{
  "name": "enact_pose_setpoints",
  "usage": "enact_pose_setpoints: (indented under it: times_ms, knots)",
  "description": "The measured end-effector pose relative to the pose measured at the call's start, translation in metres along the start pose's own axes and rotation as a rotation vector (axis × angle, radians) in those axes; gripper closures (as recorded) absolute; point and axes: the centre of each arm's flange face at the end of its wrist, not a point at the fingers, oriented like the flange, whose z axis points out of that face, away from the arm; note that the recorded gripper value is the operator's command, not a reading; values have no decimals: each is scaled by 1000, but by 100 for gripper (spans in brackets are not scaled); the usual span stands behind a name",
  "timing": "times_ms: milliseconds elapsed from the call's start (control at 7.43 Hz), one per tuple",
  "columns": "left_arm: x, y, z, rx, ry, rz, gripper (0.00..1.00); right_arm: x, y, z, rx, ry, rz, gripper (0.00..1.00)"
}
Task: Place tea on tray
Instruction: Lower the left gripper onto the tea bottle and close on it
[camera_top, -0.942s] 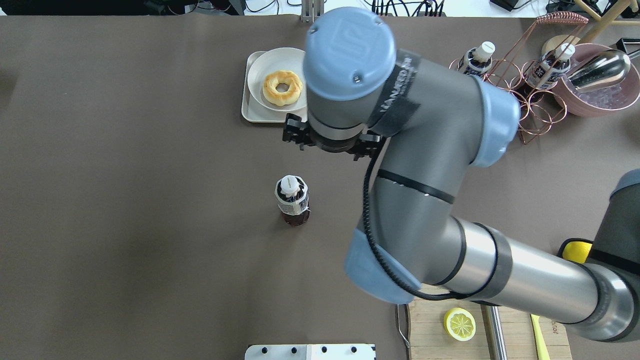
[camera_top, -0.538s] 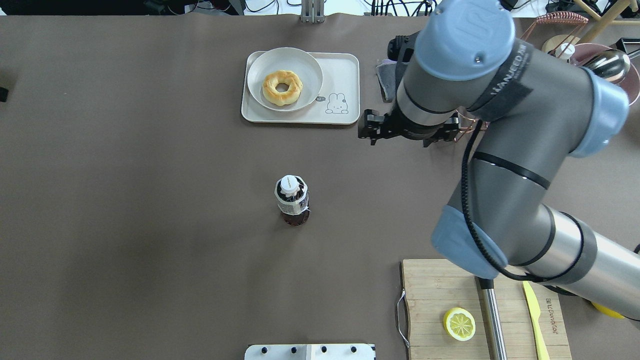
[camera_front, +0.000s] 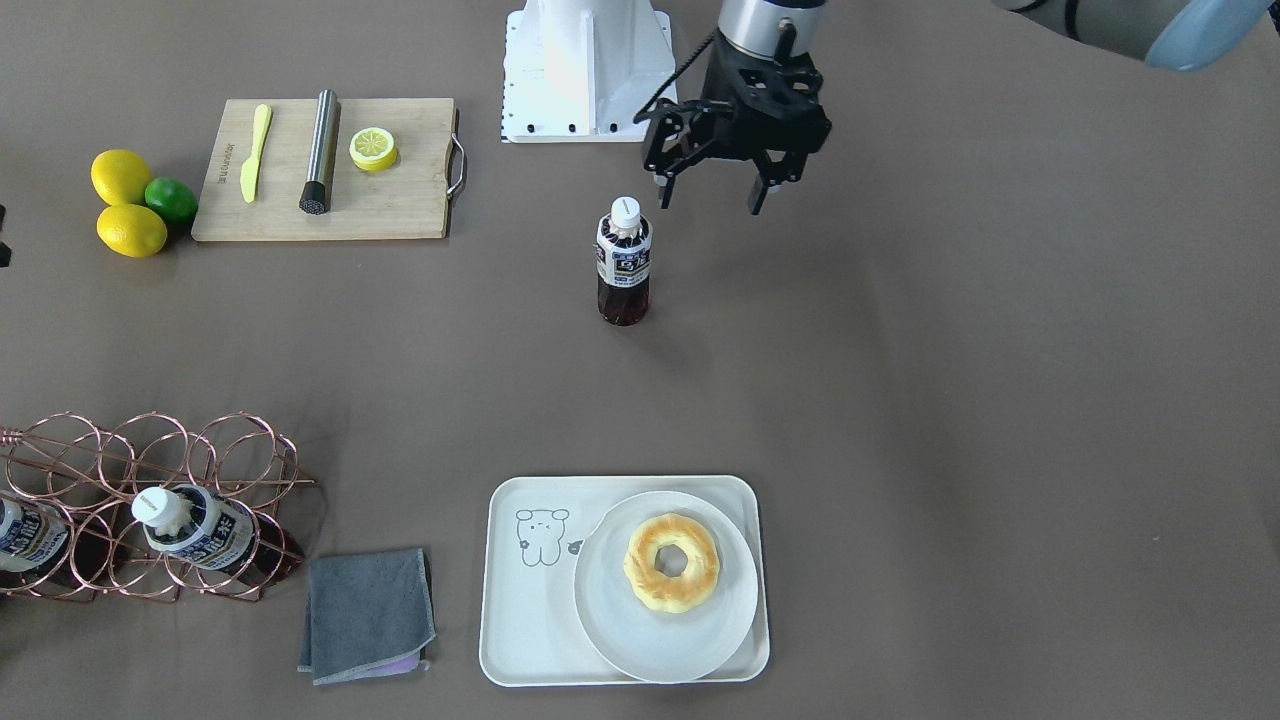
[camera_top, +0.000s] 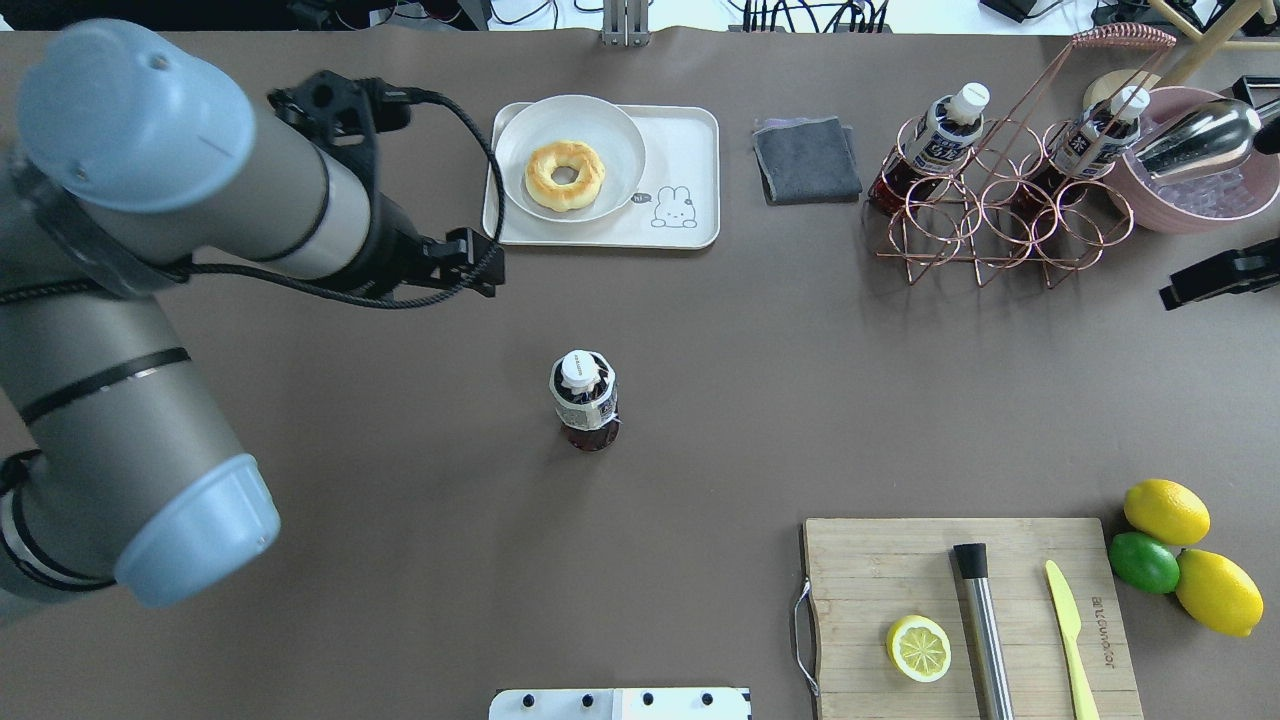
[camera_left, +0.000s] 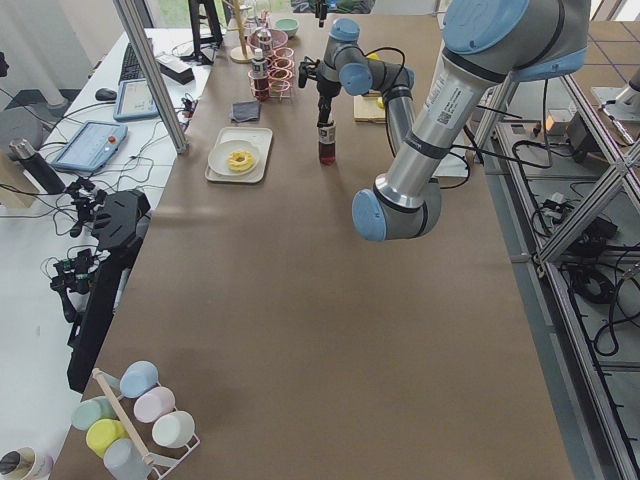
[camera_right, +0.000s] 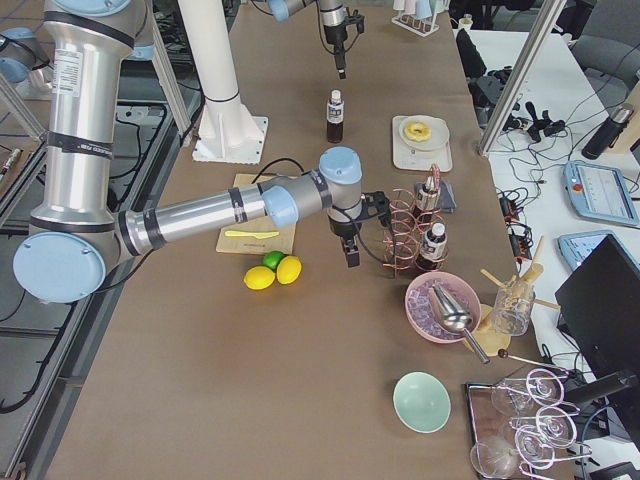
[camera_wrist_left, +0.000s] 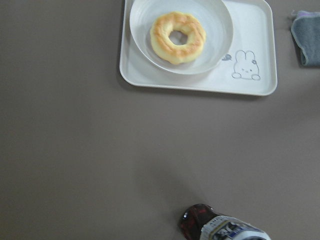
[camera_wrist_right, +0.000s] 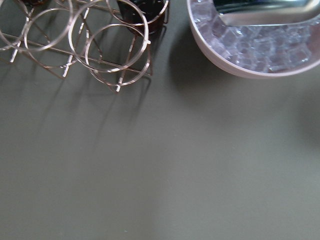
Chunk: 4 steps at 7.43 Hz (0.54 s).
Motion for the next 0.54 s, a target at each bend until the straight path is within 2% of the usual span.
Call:
enact_pose_setpoints:
  times_ms: [269,538]
  knots:
    - [45,36,20,33,-21,-2,2,70,31,5,15,-12,-25,0]
    - [58,44,31,53,-41,-1,3,88,38,4,27,-16,-29,0]
